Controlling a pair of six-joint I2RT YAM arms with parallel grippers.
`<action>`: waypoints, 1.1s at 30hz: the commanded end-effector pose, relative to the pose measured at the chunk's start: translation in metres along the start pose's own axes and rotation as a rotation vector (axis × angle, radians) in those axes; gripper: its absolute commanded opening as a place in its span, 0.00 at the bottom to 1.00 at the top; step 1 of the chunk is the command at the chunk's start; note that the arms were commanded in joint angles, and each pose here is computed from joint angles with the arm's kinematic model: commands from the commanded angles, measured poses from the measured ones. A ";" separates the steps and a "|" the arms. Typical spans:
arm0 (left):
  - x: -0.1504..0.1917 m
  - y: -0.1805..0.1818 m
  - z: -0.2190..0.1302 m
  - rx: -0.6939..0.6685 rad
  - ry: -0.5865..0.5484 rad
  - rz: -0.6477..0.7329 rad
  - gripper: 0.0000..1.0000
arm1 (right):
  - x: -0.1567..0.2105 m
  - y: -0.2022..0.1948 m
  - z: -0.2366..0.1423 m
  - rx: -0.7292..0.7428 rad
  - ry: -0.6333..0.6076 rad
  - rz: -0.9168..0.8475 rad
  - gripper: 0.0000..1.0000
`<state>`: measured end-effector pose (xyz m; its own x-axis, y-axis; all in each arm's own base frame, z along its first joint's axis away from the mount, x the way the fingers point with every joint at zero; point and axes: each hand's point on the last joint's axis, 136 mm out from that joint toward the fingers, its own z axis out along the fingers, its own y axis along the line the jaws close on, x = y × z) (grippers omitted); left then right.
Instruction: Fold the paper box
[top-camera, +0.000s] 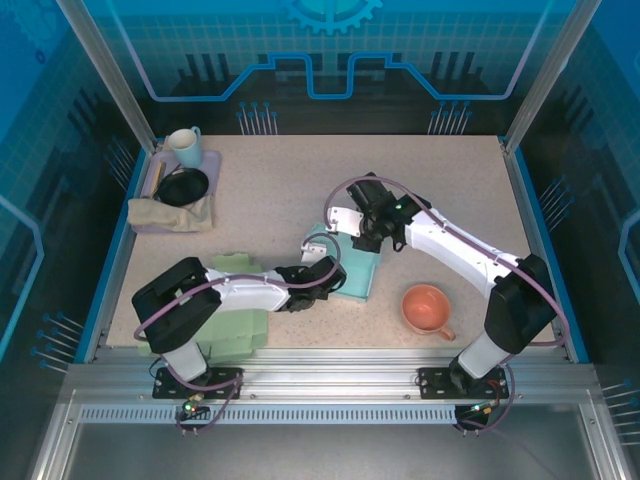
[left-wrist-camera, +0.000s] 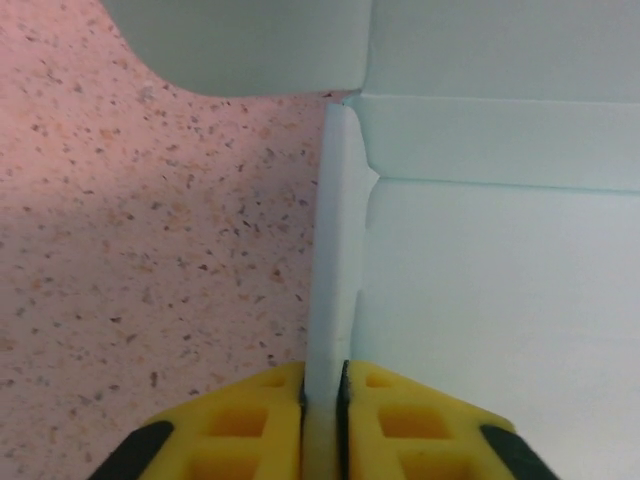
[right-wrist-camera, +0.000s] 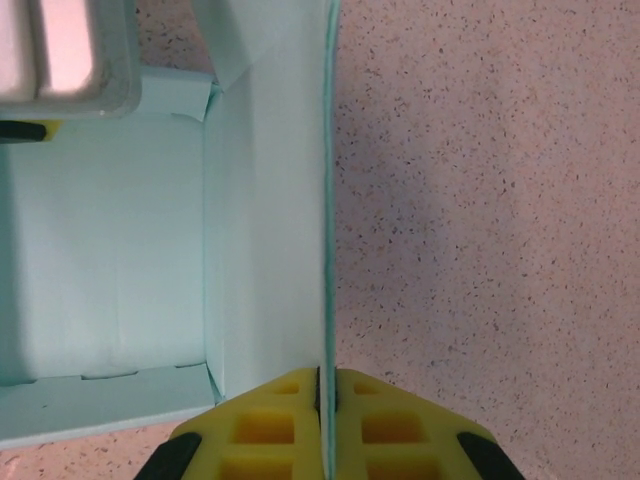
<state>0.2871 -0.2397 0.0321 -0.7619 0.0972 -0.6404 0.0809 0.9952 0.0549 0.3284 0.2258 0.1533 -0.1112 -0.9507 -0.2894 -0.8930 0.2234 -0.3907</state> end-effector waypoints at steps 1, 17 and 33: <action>0.008 0.036 0.005 -0.211 0.019 0.154 0.13 | 0.020 0.008 0.010 -0.036 0.102 0.000 0.03; -0.010 0.036 -0.005 -0.371 -0.022 0.275 0.29 | 0.018 0.005 0.007 -0.020 0.093 0.014 0.03; -0.045 -0.019 -0.062 0.107 -0.079 0.065 0.50 | 0.014 0.003 0.010 -0.007 0.078 0.012 0.03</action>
<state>0.2862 -0.2582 0.0969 -0.6993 0.1858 -0.6903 0.1662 0.9814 0.0958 0.3328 0.2247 0.1536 -0.1290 -0.9504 -0.2829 -0.8838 0.2396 -0.4020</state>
